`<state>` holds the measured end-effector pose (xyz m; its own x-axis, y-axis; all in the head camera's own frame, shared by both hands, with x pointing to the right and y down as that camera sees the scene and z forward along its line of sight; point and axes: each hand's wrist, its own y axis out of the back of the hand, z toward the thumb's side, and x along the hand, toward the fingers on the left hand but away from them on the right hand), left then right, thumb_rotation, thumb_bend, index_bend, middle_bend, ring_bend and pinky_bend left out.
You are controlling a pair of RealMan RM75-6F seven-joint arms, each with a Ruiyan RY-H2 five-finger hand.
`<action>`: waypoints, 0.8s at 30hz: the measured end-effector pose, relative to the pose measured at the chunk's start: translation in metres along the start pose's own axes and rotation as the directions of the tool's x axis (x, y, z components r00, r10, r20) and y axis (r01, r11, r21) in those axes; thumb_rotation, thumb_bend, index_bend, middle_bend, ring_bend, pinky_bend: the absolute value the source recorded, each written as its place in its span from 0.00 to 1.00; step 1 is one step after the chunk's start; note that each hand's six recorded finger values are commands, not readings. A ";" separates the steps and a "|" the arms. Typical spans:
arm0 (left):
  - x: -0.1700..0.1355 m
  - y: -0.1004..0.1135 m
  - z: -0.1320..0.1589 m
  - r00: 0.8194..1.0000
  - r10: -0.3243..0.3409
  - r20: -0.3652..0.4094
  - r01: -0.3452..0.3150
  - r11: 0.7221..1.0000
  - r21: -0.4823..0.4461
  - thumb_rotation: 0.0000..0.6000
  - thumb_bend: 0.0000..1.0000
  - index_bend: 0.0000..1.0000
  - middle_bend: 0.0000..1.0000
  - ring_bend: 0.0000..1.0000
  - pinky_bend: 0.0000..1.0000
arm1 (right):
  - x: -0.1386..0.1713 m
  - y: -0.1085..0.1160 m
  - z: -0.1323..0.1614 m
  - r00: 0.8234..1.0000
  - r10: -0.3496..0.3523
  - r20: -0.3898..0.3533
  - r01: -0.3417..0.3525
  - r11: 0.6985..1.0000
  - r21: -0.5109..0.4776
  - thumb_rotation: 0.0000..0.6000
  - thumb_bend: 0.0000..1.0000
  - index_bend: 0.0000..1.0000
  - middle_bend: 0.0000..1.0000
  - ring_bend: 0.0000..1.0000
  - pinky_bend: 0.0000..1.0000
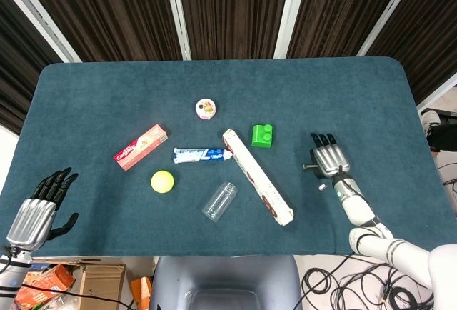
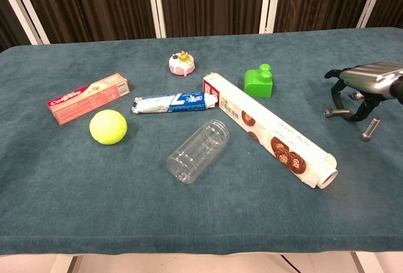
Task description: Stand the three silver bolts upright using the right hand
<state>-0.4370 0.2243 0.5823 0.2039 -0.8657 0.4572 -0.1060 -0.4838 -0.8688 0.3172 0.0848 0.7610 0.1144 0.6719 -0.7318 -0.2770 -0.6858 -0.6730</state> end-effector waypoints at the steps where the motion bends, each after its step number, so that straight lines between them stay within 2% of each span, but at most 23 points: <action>1: 0.000 0.000 0.000 1.000 0.000 0.001 0.000 1.000 0.000 1.00 0.36 0.00 0.00 0.00 0.12 | 0.000 0.001 0.000 1.000 -0.002 0.000 0.002 1.000 -0.002 1.00 0.36 0.59 0.01 0.00 0.03; 14: -0.001 0.001 0.000 1.000 0.003 0.003 -0.003 1.000 -0.003 1.00 0.36 0.00 0.00 0.00 0.12 | 0.008 0.018 0.007 0.998 -0.049 -0.026 0.049 0.998 -0.030 1.00 0.36 0.59 0.01 0.00 0.03; 24: -0.001 0.002 0.000 1.000 0.007 0.004 -0.007 1.000 -0.003 1.00 0.36 0.00 0.00 0.00 0.12 | 0.014 0.026 0.010 0.998 -0.058 -0.035 0.058 0.998 -0.019 1.00 0.36 0.57 0.01 0.00 0.03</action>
<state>-0.4374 0.2245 0.5802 0.2071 -0.8684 0.4506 -0.1102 -0.4783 -0.8712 0.3017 0.0792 0.7343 0.1635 0.7006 -0.6946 -0.2520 -0.6511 -0.7160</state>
